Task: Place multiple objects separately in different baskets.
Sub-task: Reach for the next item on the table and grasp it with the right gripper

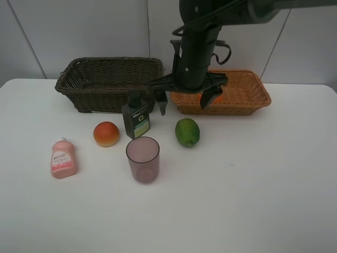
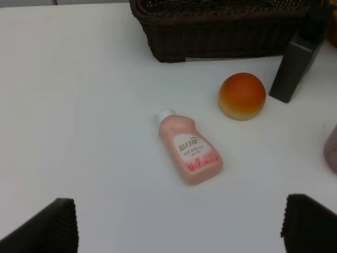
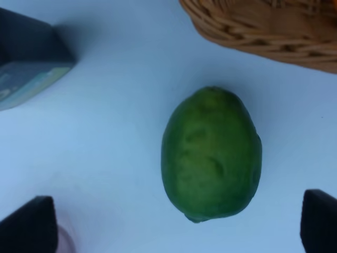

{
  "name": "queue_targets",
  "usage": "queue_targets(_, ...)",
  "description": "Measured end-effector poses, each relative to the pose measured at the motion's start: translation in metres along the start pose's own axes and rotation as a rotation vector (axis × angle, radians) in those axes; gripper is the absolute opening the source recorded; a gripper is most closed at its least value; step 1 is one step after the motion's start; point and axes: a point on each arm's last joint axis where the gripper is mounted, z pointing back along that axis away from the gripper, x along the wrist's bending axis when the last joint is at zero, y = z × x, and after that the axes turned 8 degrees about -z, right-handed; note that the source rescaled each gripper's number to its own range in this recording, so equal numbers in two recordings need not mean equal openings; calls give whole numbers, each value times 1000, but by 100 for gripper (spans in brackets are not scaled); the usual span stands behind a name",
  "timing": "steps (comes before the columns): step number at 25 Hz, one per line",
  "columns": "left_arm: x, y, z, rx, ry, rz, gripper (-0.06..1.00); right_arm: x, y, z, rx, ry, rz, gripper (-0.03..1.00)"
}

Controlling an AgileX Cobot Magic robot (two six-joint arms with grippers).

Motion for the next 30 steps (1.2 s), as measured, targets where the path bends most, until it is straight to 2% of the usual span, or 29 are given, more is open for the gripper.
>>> queue_targets(5,0,0,0,0,0,0,100,-4,11,-20,18,7,-19,100)
queue_targets(10,0,0,0,0,0,0,100,-5,13,-29,-29,-2,-87,100)
queue_targets(17,0,0,0,0,0,0,100,-15,18,-44,-67,64,-94,100)
queue_targets(30,0,0,0,0,0,0,100,-17,29,-70,-169,-17,-112,100)
